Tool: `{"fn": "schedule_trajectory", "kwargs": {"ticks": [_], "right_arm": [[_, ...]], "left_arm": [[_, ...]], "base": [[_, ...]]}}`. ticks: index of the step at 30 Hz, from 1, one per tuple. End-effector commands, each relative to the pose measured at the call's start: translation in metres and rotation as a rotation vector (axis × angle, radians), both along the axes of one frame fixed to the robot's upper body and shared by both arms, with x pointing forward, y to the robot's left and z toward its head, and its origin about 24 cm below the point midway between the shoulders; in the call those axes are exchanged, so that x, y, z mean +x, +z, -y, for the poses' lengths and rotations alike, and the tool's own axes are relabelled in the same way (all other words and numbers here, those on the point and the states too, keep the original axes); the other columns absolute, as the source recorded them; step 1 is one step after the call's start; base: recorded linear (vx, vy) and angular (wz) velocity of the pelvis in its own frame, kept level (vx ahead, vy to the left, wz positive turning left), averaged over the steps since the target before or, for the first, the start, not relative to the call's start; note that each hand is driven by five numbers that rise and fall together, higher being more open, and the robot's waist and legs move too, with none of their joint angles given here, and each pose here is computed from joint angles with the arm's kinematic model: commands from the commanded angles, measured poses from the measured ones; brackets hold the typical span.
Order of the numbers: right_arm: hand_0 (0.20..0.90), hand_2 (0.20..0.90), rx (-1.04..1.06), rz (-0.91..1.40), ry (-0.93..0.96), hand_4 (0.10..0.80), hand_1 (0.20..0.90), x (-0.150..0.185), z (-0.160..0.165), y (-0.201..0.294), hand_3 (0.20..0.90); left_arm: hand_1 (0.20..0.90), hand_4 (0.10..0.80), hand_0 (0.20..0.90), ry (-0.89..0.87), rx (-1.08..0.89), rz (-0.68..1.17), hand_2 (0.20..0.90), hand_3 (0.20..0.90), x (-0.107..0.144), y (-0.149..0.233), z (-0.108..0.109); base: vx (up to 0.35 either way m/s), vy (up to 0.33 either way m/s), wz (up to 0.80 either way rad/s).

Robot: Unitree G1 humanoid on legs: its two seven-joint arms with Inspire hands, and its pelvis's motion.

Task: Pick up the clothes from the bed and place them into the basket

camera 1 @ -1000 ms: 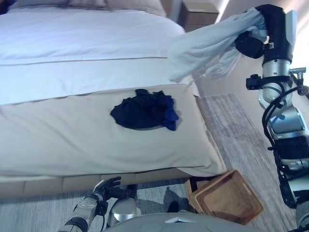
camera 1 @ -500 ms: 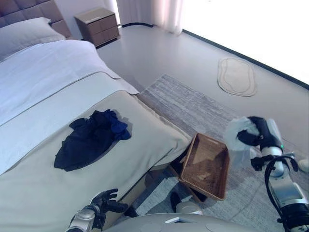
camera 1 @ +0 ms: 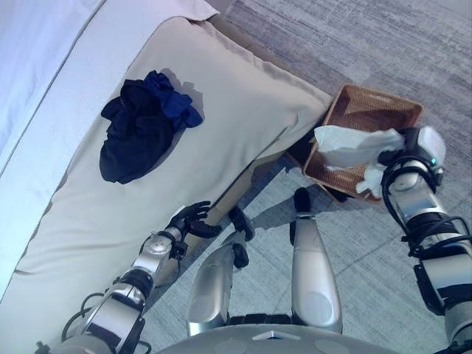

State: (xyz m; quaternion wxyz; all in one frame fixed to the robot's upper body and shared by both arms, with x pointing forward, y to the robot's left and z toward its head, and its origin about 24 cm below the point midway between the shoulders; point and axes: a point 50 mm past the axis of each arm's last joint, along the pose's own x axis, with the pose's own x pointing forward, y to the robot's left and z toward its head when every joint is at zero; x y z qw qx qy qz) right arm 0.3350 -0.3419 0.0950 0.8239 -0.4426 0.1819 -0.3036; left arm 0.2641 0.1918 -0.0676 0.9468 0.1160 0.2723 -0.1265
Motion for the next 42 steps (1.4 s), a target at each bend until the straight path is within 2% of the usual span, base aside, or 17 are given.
{"fn": "schedule_trajectory", "kwargs": {"ticks": [1,7,9,14,19,25,29,34,37,42], "right_arm": [[0.9,0.9,-0.155,0.09,-0.149,0.8,0.9,0.002,0.029,0.057,0.9],[0.9,0.9,-0.169,-0.071,-0.216,0.8,0.9,-0.009,0.047,0.047,0.9],[0.9,0.9,-0.158,-0.042,-0.218,0.8,0.9,-0.01,0.047,0.046,0.9],[0.9,0.9,-0.143,0.254,-0.184,0.8,0.9,-0.008,0.038,0.065,0.9],[0.9,0.9,-0.245,0.588,-0.005,0.8,0.9,-0.015,0.001,0.098,0.9],[0.9,0.9,-0.323,0.782,0.329,0.8,0.9,-0.033,-0.066,0.116,0.9],[0.9,0.9,-0.364,0.716,0.56,0.8,0.9,-0.028,-0.094,0.124,0.9],[0.9,0.9,-0.355,0.54,0.692,0.8,0.9,-0.006,-0.114,0.118,0.9],[0.9,0.9,-0.384,0.459,0.723,0.8,0.9,0.012,-0.125,0.115,0.9],[0.9,0.9,-0.5,0.41,0.648,0.8,0.9,0.043,-0.128,0.137,0.9]], "left_arm": [[0.9,0.8,0.9,-0.046,-0.053,0.132,0.9,0.9,0.006,0.018,0.001],[0.9,0.8,0.9,-0.05,-0.074,0.157,0.9,0.9,0.006,0.026,0.001],[0.9,0.8,0.9,-0.044,-0.07,0.149,0.9,0.9,0.005,0.025,-0.002],[0.9,0.8,0.9,0.022,-0.084,0.093,0.9,0.9,-0.011,0.01,-0.007],[0.9,0.8,0.9,0.128,-0.107,0.013,0.9,0.9,-0.032,-0.009,-0.013],[0.9,0.8,0.9,0.252,-0.126,-0.099,0.9,0.9,-0.056,-0.03,-0.027],[0.9,0.8,0.9,0.272,-0.099,-0.151,0.9,0.9,-0.07,-0.04,-0.034],[0.9,0.8,0.9,0.276,-0.061,-0.188,0.9,0.9,-0.078,-0.043,-0.042],[0.9,0.8,0.9,0.277,-0.047,-0.204,0.9,0.9,-0.08,-0.044,-0.045],[0.9,0.8,0.9,0.256,-0.006,-0.217,0.9,0.9,-0.076,-0.039,-0.059]], "base": [[-0.046,-0.062,-0.03],[-0.039,-0.056,0.11],[-0.007,-0.023,0.19],[0.038,0.066,0.15],[0.04,0.156,0.14],[0.094,0.174,0.08],[0.073,0.135,0.33],[0.072,0.076,0.44],[0.118,0.123,0.65],[0.124,0.085,0.57]]}}
